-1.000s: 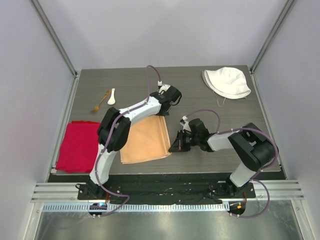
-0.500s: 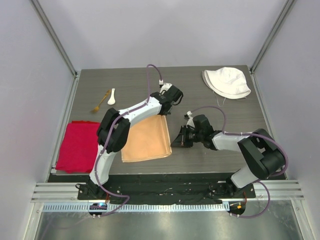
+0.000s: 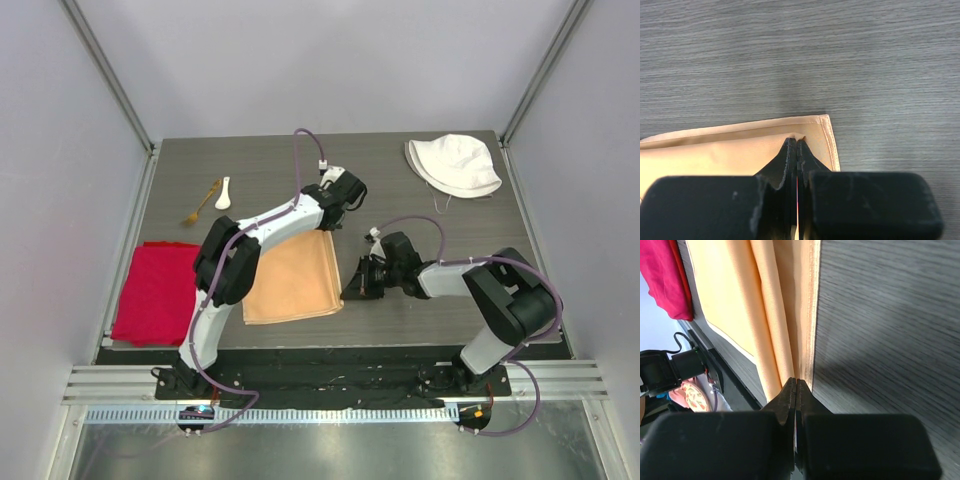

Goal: Fold the napkin into a case and place the utensils inside
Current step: Turn over the upper triangle folded napkin at the center of the board.

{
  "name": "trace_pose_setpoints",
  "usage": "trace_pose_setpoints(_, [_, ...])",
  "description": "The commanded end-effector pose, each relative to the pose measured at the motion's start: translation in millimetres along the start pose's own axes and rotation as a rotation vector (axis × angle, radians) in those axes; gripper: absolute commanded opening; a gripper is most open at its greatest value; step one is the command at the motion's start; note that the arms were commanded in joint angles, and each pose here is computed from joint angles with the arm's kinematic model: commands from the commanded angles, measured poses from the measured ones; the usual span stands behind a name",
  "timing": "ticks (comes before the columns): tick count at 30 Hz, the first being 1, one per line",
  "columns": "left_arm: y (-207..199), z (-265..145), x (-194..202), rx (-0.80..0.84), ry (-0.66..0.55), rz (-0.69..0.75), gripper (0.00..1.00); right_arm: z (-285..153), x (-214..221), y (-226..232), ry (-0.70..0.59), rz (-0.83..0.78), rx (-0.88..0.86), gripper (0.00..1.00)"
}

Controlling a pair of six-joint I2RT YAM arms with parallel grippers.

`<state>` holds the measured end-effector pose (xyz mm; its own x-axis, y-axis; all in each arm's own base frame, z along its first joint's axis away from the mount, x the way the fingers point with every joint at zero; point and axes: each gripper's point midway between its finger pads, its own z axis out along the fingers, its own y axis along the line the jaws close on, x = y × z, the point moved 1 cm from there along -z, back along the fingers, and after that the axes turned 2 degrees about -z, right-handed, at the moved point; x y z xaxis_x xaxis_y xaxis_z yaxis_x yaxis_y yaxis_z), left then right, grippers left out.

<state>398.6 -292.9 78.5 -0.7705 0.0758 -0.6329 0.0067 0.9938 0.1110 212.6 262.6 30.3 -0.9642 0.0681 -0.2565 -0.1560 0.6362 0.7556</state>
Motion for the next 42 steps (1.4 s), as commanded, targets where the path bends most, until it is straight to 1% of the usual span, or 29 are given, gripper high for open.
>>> trace_pose_setpoints(1, [-5.3,-22.8,-29.3,0.038,-0.088,-0.057,0.0,2.6,-3.1,10.9,-0.013,-0.037,-0.046,0.01])
trace_pose_setpoints(6, [-10.0,-18.0,-27.2,0.037,-0.079,-0.048,0.0,4.4,1.1,9.0,-0.005,-0.036,-0.047,0.01])
trace_pose_setpoints(17, [-23.9,-7.5,-28.2,0.061,-0.071,-0.037,0.0,12.4,23.3,-16.3,0.031,0.015,-0.014,0.01])
trace_pose_setpoints(18, [-26.5,-7.7,-30.3,0.069,-0.072,-0.038,0.0,12.5,23.3,-17.3,0.029,0.016,-0.01,0.01])
trace_pose_setpoints(26, [-39.2,7.8,-9.0,0.085,-0.021,0.006,0.0,9.1,14.7,-12.6,0.004,-0.005,0.009,0.01])
trace_pose_setpoints(35, [-52.0,9.0,-6.3,0.111,-0.039,-0.003,0.0,7.0,12.5,-12.7,-0.001,-0.01,0.027,0.01])
trace_pose_setpoints(42, [-60.9,16.5,-0.9,0.108,-0.03,-0.007,0.0,4.7,13.4,-12.5,0.0,-0.005,0.031,0.01])
